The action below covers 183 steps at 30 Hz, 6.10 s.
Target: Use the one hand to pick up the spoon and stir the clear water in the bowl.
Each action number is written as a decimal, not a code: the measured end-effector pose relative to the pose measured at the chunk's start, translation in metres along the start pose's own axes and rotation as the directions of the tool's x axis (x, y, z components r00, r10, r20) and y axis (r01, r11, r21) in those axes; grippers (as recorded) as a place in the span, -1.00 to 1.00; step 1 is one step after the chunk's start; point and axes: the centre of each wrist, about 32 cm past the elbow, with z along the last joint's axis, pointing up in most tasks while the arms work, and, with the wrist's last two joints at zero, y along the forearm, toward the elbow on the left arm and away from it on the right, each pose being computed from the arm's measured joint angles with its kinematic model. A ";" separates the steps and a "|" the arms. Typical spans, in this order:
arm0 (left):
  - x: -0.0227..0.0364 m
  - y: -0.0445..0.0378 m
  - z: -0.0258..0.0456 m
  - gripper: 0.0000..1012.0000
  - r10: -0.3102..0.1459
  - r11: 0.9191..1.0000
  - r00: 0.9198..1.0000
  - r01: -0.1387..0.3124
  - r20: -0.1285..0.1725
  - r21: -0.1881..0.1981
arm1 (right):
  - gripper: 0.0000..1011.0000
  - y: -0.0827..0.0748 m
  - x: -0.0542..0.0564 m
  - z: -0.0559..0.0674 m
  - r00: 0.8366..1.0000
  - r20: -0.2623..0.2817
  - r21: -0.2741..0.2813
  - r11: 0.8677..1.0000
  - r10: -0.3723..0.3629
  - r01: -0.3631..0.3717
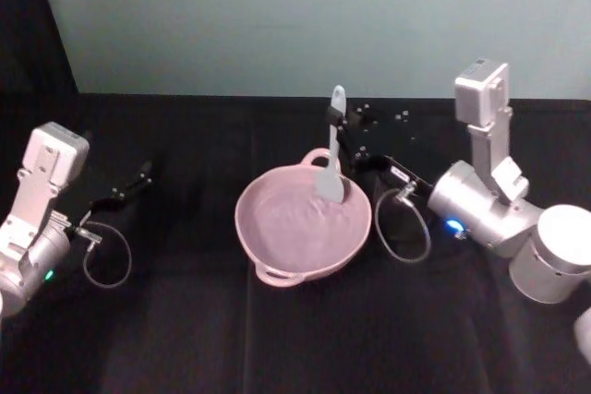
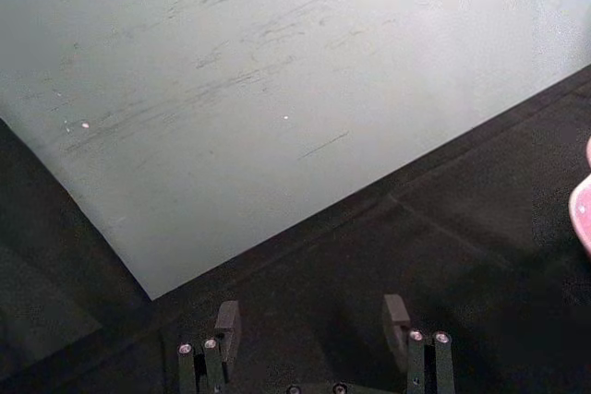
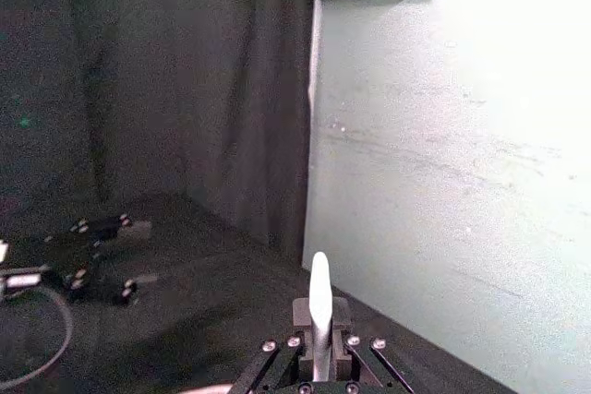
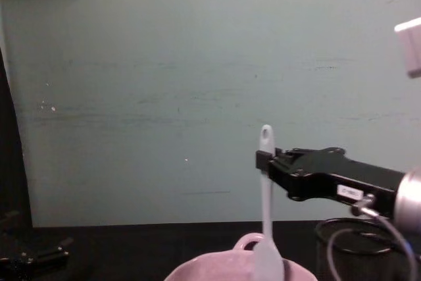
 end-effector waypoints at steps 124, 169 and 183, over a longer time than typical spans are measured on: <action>0.0000 0.0000 0.0000 1.00 0.000 1.000 1.000 0.000 0.000 0.000 | -0.77 -0.005 -0.048 0.002 0.975 -0.119 0.034 0.983 0.186 -0.183; 0.0000 0.0000 0.0000 1.00 0.000 1.000 1.000 0.000 0.000 0.000 | -0.77 -0.022 -0.046 0.013 0.985 -0.105 -0.022 0.989 0.140 -0.143; 0.0000 0.0000 0.0000 1.00 0.000 1.000 1.000 0.000 0.000 0.000 | -0.77 0.009 -0.048 -0.006 0.997 -0.063 0.070 0.997 0.039 -0.035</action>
